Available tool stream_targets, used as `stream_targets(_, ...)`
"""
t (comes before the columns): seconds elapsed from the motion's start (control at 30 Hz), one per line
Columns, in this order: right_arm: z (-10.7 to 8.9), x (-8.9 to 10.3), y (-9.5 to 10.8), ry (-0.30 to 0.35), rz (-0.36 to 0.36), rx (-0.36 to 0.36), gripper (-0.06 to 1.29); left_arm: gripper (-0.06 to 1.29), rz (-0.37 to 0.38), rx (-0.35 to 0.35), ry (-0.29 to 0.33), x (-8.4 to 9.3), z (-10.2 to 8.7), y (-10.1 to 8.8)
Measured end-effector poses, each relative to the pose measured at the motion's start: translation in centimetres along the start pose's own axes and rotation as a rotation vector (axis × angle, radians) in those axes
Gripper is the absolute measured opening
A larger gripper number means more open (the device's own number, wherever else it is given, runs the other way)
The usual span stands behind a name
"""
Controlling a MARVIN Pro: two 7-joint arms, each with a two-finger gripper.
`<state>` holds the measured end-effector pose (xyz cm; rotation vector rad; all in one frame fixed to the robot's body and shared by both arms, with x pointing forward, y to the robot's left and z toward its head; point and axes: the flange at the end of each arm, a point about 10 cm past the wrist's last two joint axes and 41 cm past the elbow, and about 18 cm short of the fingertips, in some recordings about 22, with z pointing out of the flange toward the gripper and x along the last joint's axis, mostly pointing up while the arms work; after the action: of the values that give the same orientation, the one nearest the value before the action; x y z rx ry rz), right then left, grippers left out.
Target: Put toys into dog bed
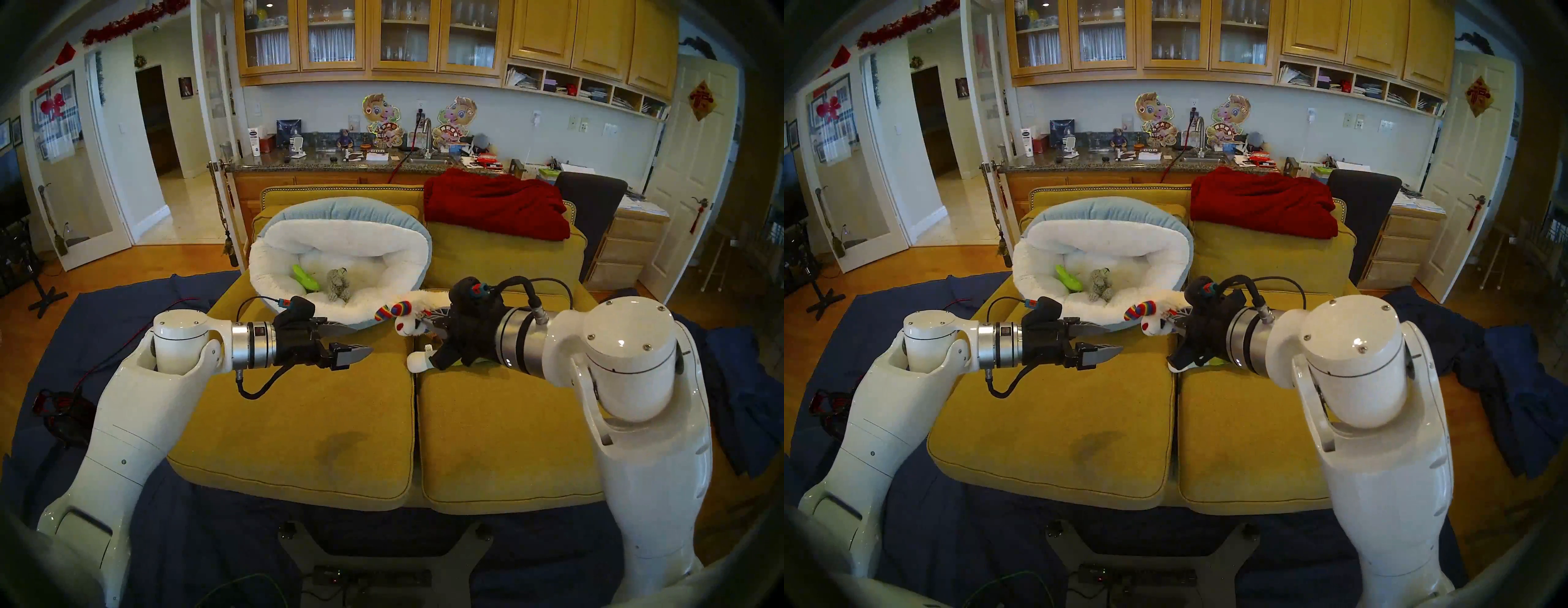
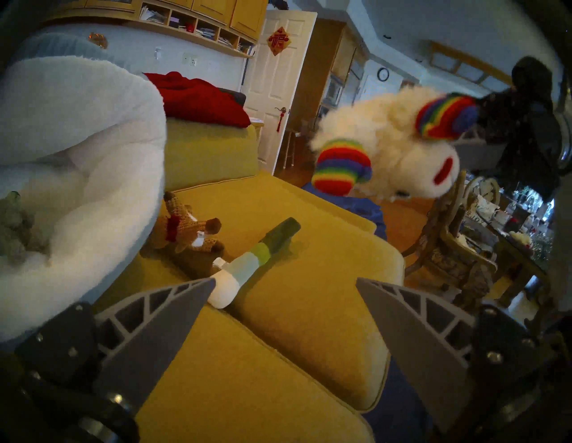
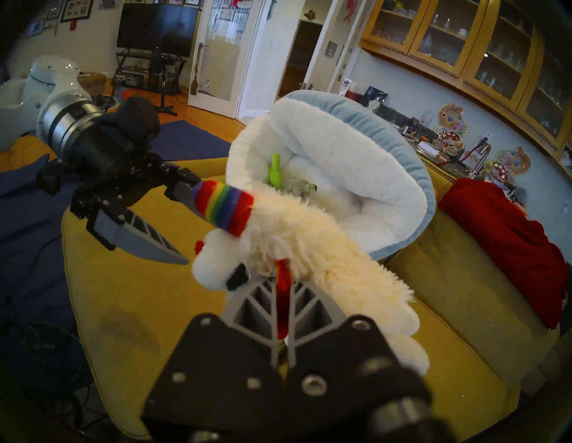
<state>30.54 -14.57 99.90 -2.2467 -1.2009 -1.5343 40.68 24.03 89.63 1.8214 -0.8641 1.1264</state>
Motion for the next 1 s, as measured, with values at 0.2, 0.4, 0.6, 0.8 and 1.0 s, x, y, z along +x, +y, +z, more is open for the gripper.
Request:
stream_targets(0.2,-0.3,-0.8,-0.6,-0.013,0.008,0.064,-0.04,1.24,0.010,-0.033,-0.009,0.6,-0.4,0.8)
stream_targets(0.4,-0.6,-1.1,-0.9,-0.016,0.009,0.111,-0.04,1.24,0.049,-0.047,-0.024,0.4,-0.8,1.3)
stream_targets(0.6,-1.0,-1.2,-0.8,-0.018,0.007,0.147,-0.04,1.24,0.121,-0.044,-0.043,0.0,-1.0,1.7)
stream_targets(0.8,-1.4,-1.3,-0.8,-0.019,0.005,0.184,-0.04,1.24,0.159,-0.059,-0.050,-0.4,-1.1,2.2)
stream_targets(1.0,-1.6,-1.3,-0.9,-0.022,0.003,0.216,-0.04,1.24,0.166,-0.085,-0.040,-0.1,-1.0,2.7)
